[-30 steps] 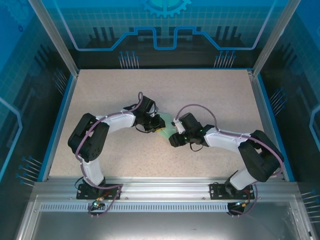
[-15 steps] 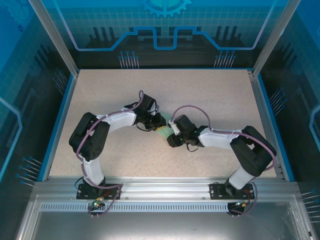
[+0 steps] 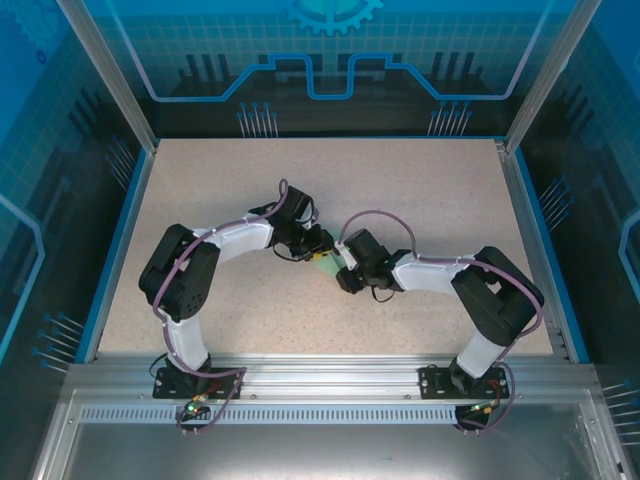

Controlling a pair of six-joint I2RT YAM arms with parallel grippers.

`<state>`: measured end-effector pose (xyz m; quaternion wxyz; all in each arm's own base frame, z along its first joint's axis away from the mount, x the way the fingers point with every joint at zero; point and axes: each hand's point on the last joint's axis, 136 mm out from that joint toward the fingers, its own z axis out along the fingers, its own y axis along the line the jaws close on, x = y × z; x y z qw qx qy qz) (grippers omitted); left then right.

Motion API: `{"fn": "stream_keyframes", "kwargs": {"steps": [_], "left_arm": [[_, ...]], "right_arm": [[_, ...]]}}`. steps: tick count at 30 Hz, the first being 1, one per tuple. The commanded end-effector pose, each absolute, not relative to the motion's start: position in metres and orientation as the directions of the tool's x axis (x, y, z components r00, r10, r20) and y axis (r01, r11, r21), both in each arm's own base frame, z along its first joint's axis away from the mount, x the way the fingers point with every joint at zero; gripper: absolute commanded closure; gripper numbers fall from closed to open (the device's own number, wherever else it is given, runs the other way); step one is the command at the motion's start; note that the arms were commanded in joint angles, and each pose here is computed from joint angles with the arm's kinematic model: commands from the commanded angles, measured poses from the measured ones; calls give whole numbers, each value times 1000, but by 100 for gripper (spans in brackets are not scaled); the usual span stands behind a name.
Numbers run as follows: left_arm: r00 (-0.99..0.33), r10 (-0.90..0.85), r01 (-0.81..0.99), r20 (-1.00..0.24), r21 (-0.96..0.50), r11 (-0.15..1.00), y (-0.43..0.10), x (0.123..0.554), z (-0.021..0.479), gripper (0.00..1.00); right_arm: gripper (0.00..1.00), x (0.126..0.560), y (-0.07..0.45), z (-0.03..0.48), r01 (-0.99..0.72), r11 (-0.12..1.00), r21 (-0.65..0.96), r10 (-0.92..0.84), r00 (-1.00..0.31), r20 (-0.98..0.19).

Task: Fold a paper plane with a square sheet of paper (fold left side to right side)
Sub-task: Fourth fold the wing at the center of the table.

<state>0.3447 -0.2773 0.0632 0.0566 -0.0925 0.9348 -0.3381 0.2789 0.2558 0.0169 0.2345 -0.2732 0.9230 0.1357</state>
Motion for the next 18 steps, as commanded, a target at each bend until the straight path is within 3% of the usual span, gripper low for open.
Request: {"fn": "stream_keyframes", "kwargs": {"steps": [1, 14, 18], "left_arm": [[-979, -193, -107, -68, -632, 768, -278, 348, 74, 64], [-956, -239, -77, -169, -645, 761, -242, 356, 120, 32], [-945, -264, -83, -193, -640, 764, -229, 349, 123, 27]], "right_arm": [[77, 279, 265, 19, -592, 796, 125, -459, -725, -514], [85, 276, 271, 22, -599, 774, 204, -445, -744, -498], [86, 278, 271, 24, -581, 772, 258, -413, -768, -490]]}}
